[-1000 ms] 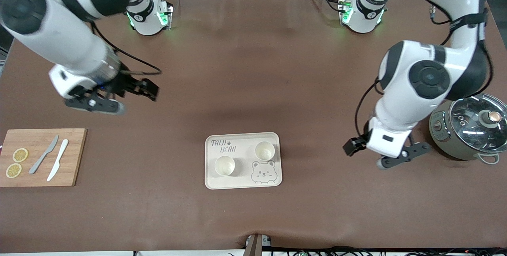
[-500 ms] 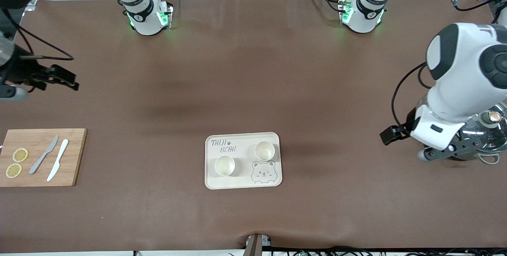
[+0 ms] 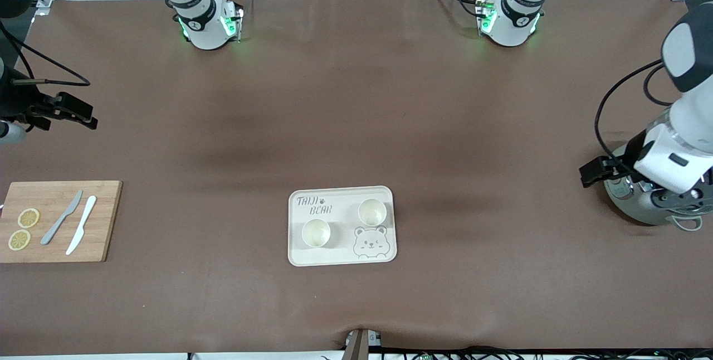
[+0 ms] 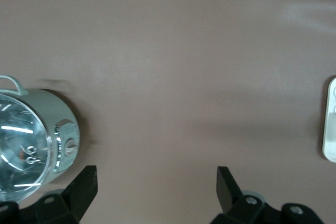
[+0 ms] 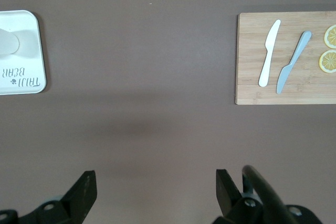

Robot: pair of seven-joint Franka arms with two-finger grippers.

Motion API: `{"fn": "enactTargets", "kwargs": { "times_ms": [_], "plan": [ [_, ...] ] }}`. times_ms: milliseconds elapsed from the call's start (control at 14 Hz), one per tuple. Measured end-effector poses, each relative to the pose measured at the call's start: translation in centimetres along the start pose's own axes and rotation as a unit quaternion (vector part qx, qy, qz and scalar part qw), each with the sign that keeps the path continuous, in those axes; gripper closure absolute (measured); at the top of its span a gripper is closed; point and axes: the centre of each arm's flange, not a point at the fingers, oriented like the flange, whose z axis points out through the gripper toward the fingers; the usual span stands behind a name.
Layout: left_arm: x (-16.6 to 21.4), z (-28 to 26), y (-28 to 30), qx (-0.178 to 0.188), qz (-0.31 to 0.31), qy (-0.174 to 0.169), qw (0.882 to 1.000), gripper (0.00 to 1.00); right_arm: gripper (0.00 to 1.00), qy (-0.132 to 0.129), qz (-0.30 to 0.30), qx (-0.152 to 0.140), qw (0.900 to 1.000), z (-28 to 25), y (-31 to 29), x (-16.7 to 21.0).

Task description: Place white IKEA cup upright on tray with both arms

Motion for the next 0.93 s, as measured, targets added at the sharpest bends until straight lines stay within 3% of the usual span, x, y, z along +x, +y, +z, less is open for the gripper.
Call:
{"fn": "enactTargets", "kwargs": {
  "times_ms": [357, 643, 929],
  "plan": [
    [-1.0, -3.3, -1.0, -0.004, 0.001, 0.020, 1.000, 0.00, 0.00, -0.003, 0.000, 0.000, 1.000, 0.3, 0.0, 0.1],
    [-1.9, -4.7, -1.3, -0.002, 0.000, 0.000, 1.000, 0.00, 0.00, -0.018, 0.005, 0.000, 1.000, -0.2, 0.6, -0.5],
    [-2.0, -5.9, -1.9, -0.016, -0.007, -0.002, 1.000, 0.00, 0.00, -0.016, 0.007, 0.000, 1.000, -1.3, 0.8, -1.0]
  ]
}}
